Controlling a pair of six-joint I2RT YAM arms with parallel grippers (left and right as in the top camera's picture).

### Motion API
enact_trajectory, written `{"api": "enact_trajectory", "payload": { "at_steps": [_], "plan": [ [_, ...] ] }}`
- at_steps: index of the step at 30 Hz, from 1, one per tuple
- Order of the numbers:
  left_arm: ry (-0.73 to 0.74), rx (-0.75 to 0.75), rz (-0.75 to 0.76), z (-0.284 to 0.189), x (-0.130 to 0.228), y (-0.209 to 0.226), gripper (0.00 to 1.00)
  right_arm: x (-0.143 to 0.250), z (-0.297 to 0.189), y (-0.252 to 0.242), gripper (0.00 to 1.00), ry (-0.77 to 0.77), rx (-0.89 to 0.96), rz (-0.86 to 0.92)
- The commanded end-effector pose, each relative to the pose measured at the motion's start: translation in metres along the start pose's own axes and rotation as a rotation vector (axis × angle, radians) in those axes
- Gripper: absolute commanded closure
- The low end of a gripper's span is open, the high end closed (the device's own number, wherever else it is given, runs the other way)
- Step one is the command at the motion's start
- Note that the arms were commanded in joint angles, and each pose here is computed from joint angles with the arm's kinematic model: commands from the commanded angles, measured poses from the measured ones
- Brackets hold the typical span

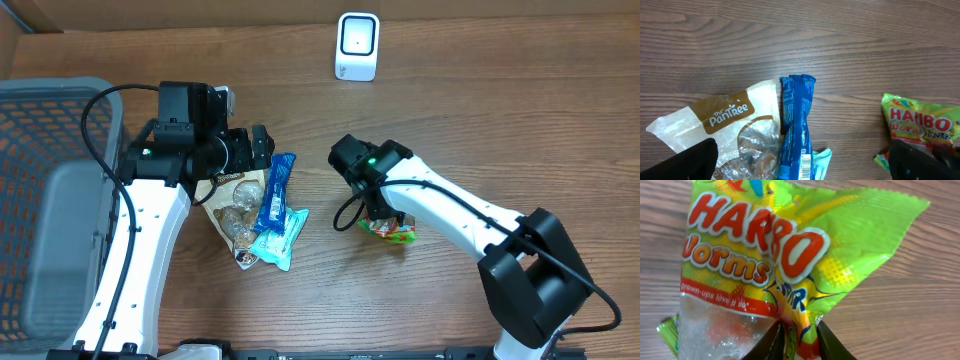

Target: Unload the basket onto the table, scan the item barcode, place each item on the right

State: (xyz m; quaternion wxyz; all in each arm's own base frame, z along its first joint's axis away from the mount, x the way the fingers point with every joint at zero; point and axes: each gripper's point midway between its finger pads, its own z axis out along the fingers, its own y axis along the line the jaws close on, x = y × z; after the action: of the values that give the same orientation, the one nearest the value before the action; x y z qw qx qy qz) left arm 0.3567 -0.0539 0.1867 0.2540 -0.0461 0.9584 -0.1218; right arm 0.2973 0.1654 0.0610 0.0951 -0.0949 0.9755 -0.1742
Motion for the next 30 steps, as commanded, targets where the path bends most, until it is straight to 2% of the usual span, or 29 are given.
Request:
{"api": "enact_trajectory", "payload": {
  "at_steps": [1, 4, 9, 12, 15, 18, 21, 26, 28, 30],
  "plan": [
    [0.008, -0.011, -0.007, 0.004, 0.000, 0.002, 0.00, -0.013, -0.002, 0.009, 0.78, 0.004, -0.107, 0.085],
    [0.008, -0.011, -0.007, 0.004, 0.000, 0.002, 0.00, -0.022, 0.004, 0.013, 0.80, 0.044, -0.237, 0.162],
    [0.008, -0.011, -0.007, 0.004, 0.000, 0.002, 0.00, -0.039, 0.011, 0.003, 0.96, 0.101, -0.465, 0.245],
    [0.008, -0.011, -0.007, 0.004, 0.000, 0.002, 0.00, -0.053, 0.011, -0.002, 0.96, 0.076, -0.558, 0.250],
    [0.008, -0.011, -0.007, 0.004, 0.000, 0.002, 0.00, -0.063, 0.016, -0.016, 0.96, 0.044, -0.569, 0.266],
    [0.008, -0.011, -0.007, 0.004, 0.000, 0.002, 0.00, -0.069, 0.022, -0.047, 0.96, 0.026, -0.461, 0.304],
    [0.008, -0.011, -0.007, 0.004, 0.000, 0.002, 0.00, -0.076, 0.018, -0.090, 0.96, -0.009, -0.252, 0.321],
    [0.003, 0.005, -0.007, 0.004, -0.001, -0.001, 0.00, -0.091, -0.037, -0.176, 0.96, -0.151, 0.269, 0.342],
    [0.001, 0.011, -0.006, 0.004, -0.001, -0.002, 0.00, -0.094, -0.060, -0.191, 0.96, -0.194, 0.391, 0.303],
    [0.001, 0.010, -0.006, 0.004, -0.001, -0.002, 0.01, -0.098, -0.069, -0.185, 0.96, -0.205, 0.408, 0.217]
  ]
}}
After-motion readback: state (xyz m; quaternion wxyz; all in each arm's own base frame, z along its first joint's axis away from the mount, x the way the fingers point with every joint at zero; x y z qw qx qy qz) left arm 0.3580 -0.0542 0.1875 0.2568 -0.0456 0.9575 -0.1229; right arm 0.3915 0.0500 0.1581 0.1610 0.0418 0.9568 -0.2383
